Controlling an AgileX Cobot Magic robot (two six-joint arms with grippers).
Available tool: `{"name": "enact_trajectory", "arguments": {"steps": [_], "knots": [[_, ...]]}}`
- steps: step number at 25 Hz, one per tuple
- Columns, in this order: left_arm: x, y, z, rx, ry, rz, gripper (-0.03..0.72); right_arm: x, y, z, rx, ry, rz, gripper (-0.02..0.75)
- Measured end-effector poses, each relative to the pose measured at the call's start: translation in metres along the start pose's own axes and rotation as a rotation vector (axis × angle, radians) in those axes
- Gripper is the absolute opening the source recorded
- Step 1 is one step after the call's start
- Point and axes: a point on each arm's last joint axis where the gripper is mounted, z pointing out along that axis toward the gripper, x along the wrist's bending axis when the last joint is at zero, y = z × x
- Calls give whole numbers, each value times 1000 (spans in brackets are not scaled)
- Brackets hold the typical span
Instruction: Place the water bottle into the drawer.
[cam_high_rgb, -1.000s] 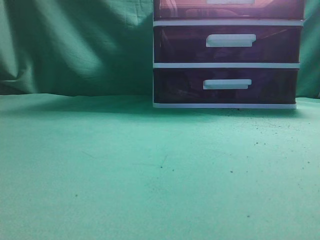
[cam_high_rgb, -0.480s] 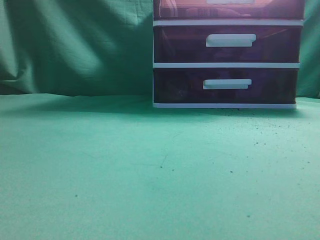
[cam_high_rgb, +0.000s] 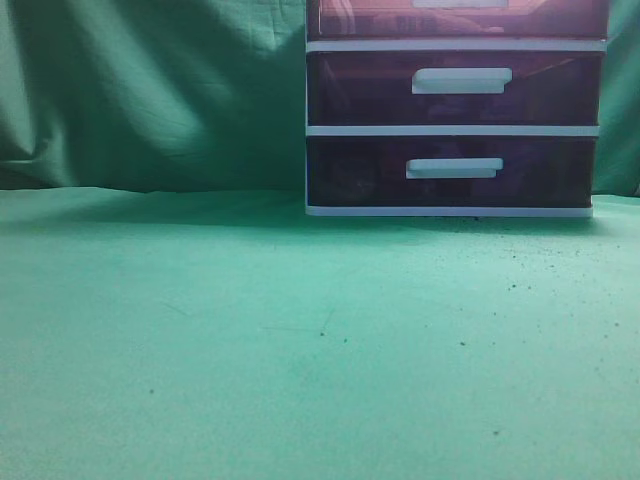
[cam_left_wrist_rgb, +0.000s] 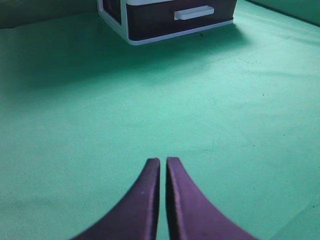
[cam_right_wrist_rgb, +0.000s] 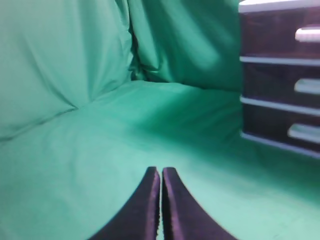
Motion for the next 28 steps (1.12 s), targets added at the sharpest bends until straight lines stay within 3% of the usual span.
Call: {"name": "enact_trajectory", "arguments": {"steps": [2,6,12,15,19,28], "knots": [[0,0,0,0,0,0,0,-2,-2,0,7,-25,-97,0],[0,0,0,-1,4,7,0,-12,-20,-1,11,-120,-118,0],[0,0,-1,-6,4,6,0,-26,-54,-25,-6,-387,-143,0],[0,0,-1,-6,4,7,0,-36,-71,-33,1,-557,-46,0],[0,0,-1,-6,4,7,0,-47,-98,-35,31,-706,31,0],[0,0,-1,-7,4,7,0,-51,-117,-34,107,-740,95,0]]}}
